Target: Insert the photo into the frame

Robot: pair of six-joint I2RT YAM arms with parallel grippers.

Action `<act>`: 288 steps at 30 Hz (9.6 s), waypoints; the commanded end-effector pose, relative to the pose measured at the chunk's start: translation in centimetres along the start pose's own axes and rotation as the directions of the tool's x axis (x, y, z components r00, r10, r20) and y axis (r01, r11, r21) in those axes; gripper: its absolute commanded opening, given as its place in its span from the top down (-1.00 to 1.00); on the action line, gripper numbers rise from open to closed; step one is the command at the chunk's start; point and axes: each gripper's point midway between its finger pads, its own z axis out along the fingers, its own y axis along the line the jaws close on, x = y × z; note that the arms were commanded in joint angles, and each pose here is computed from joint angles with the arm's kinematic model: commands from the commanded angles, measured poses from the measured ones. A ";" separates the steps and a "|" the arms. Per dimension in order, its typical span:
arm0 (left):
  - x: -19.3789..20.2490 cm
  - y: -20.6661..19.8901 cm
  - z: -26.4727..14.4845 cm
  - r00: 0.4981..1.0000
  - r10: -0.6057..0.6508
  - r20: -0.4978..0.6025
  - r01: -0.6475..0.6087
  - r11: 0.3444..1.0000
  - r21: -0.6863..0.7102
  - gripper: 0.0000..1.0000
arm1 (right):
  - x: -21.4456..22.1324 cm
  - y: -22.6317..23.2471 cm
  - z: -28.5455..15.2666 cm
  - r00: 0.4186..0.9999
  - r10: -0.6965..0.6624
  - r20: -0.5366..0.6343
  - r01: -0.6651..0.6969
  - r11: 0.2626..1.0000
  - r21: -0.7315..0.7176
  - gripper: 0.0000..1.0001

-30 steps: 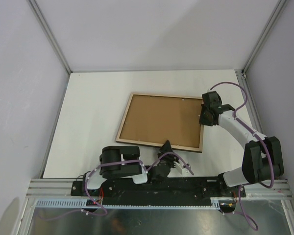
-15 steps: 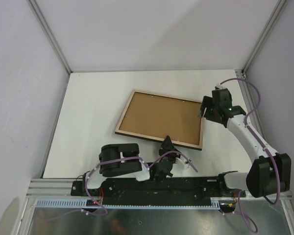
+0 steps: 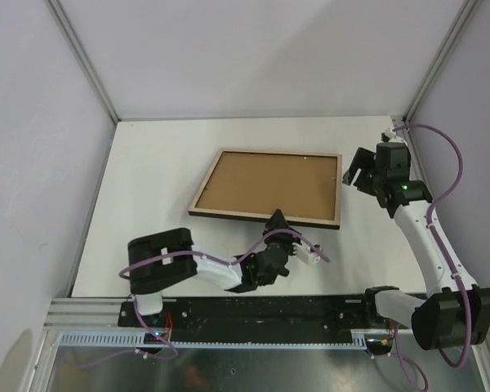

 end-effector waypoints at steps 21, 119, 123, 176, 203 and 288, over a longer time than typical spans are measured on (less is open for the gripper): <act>-0.8 16.1 5.7 0.986 -0.165 -0.036 0.168 0.980 0.106 1.00 | -8.3 -0.8 -7.8 0.939 0.164 0.302 -0.151 0.986 -0.067 -0.51; 14.9 28.2 10.2 -0.208 -0.903 -0.375 0.694 -0.407 0.594 1.00 | -3.2 0.9 -4.5 0.980 0.143 0.138 -0.128 0.985 -0.113 -0.46; 15.9 24.7 11.9 -0.221 -0.859 -0.462 0.658 -0.480 0.579 1.00 | -2.6 1.0 -3.6 0.983 0.141 0.120 -0.128 0.986 -0.110 -0.45; 28.3 5.4 18.8 -0.227 -0.828 -0.513 0.955 -0.293 0.051 -0.60 | 4.3 2.3 1.9 0.998 0.062 -0.032 -0.066 0.989 -0.133 -0.47; 36.1 1.3 -9.3 -0.679 -0.727 0.097 0.345 -0.433 -0.833 0.92 | 1.7 4.6 16.2 0.998 0.067 0.021 -0.062 0.985 -0.163 0.75; 28.3 -8.0 -5.1 -0.773 -0.556 -0.306 0.548 -0.340 -0.765 0.99 | 17.0 0.9 12.3 0.934 0.030 -0.357 -0.040 0.999 -0.019 1.00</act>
